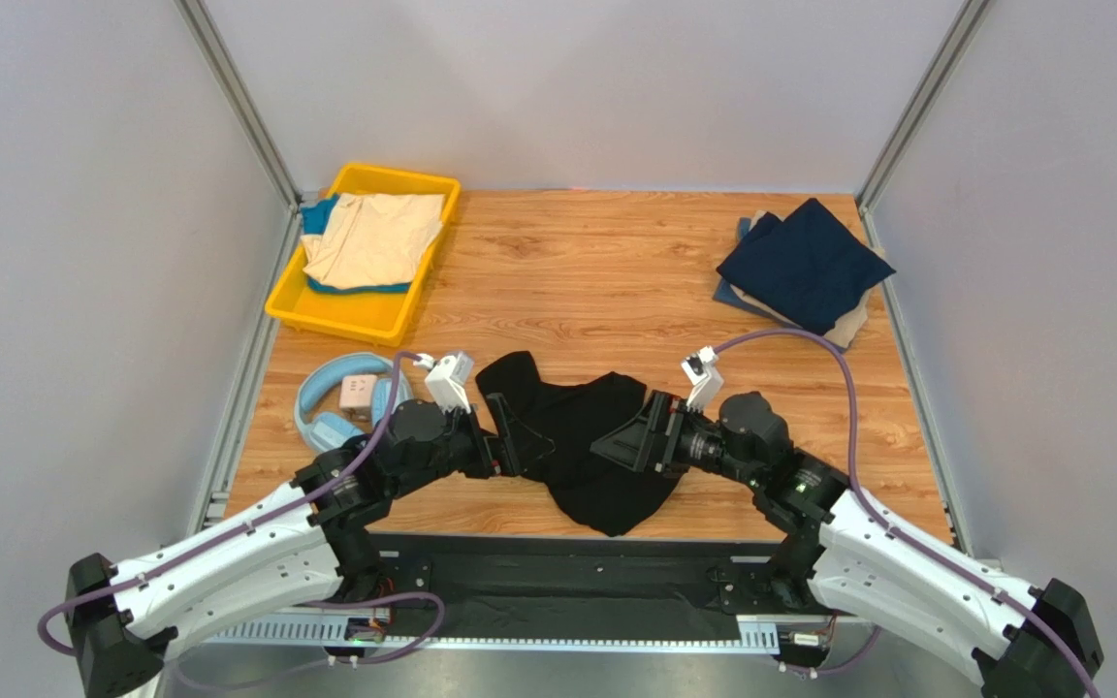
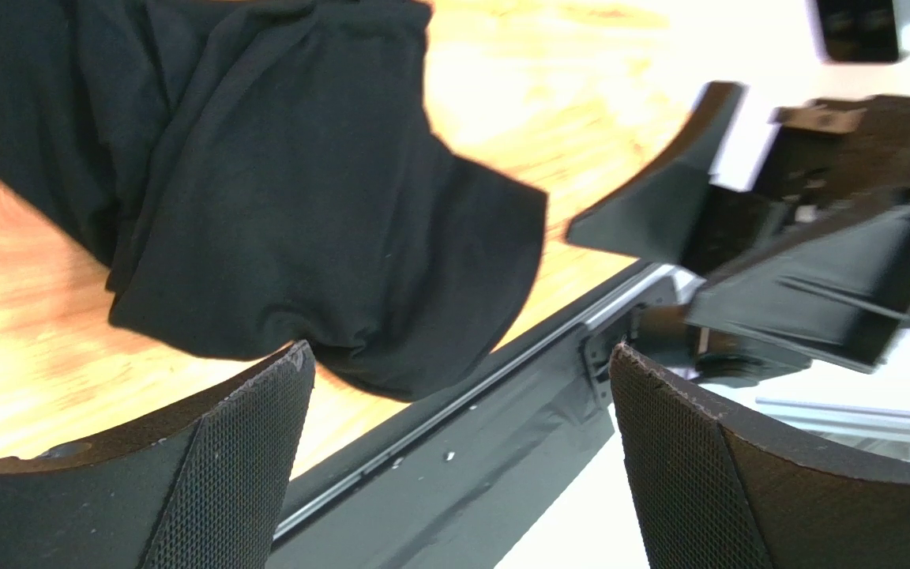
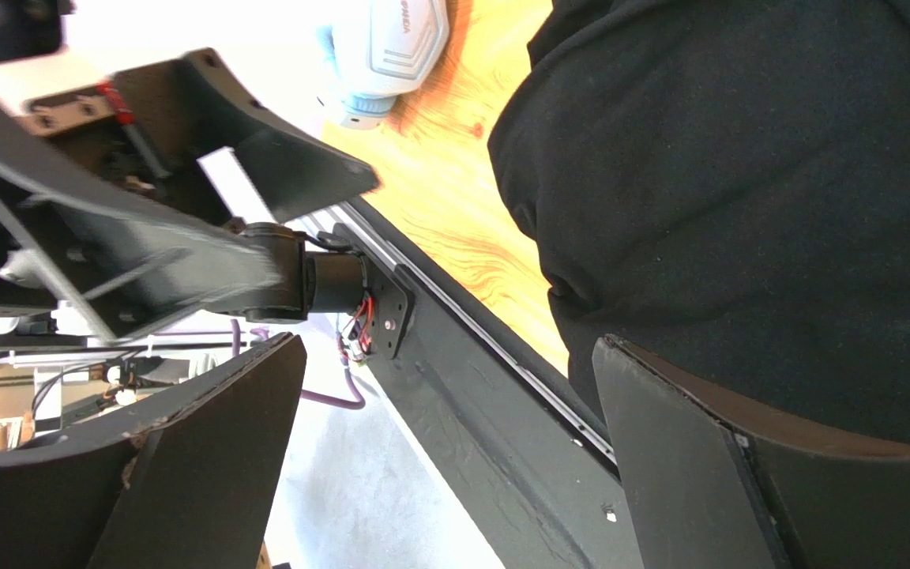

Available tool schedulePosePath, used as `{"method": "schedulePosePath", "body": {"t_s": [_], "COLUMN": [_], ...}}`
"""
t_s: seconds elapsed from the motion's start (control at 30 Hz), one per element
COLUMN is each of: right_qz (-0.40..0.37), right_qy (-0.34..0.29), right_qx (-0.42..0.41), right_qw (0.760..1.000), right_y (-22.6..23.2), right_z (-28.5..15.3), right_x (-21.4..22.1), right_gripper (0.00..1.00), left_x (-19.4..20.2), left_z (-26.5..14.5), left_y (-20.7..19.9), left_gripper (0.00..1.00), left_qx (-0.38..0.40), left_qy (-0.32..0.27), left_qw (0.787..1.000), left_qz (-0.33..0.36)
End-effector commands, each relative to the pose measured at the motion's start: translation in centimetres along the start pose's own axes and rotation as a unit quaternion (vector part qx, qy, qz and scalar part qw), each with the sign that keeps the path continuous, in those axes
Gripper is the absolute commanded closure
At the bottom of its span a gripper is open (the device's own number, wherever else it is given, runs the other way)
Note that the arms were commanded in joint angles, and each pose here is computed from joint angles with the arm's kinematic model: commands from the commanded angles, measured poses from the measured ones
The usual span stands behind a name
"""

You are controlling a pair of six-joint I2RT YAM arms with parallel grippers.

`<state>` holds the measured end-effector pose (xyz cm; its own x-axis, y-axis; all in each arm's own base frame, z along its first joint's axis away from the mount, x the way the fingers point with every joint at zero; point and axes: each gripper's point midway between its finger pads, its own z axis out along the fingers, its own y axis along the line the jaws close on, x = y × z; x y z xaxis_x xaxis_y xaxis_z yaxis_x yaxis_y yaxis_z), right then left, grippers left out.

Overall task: Fold and stack the t-shirts
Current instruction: Flatten out the tshirt

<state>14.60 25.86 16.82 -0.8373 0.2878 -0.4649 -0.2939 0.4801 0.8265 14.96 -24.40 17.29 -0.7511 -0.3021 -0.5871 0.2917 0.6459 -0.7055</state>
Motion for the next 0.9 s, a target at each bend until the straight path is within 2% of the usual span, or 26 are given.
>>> {"method": "schedulePosePath", "body": {"t_s": [0.0,0.3,0.4,0.5,0.53,0.57,0.6,0.67,0.7,0.87], "right_qz": [0.001,-0.004,-0.02,-0.049,-0.057,-0.062,-0.07,-0.067,-0.073,-0.087], "right_qy": [-0.02,-0.02,-0.05,-0.032,-0.06,-0.058,-0.032,-0.026,0.002,0.015], "right_qx": [-0.021,0.014,0.086,0.188,0.228,0.258,0.306,0.343,0.369,0.378], "right_qw": [1.0,1.0,0.995,0.98,0.97,0.962,0.949,0.937,0.926,0.922], "right_y": [1.3,0.7,-0.6,-4.2,-4.9,-5.9,-7.9,-9.0,-10.6,-11.4], "right_z": [-0.6,-0.8,-1.6,-2.3,-2.6,-2.8,-2.8,-2.7,-2.1,0.4], "right_x": [-1.0,-1.4,-3.3,-3.2,-4.9,-5.2,-4.7,-6.0,-5.6,-8.1], "right_gripper": [0.0,0.0,0.0,0.0,0.0,0.0,0.0,0.0,0.0,0.0], "left_x": [-0.6,-0.9,-0.8,-0.5,-0.7,-0.6,-0.6,-0.4,-0.4,-0.2], "left_z": [0.1,-0.5,-0.7,-0.7,-0.8,-0.7,-0.7,-0.8,-0.8,-0.7], "left_y": [-1.0,-0.9,-0.2,0.4,0.4,0.6,0.6,0.9,0.9,1.1], "left_gripper": [0.0,0.0,0.03,0.04,0.04,0.04,0.04,0.04,0.04,0.05], "left_qx": [0.013,0.033,0.011,0.003,0.005,0.006,0.008,0.009,0.012,0.015], "left_qy": [-0.002,-0.027,-0.026,-0.026,-0.031,-0.034,-0.035,-0.038,-0.039,-0.035], "left_qw": [1.0,0.999,0.999,0.999,0.999,0.999,0.999,0.999,0.998,0.998], "left_qz": [-0.005,-0.008,-0.017,-0.025,-0.026,-0.028,-0.03,-0.037,-0.039,-0.042]}}
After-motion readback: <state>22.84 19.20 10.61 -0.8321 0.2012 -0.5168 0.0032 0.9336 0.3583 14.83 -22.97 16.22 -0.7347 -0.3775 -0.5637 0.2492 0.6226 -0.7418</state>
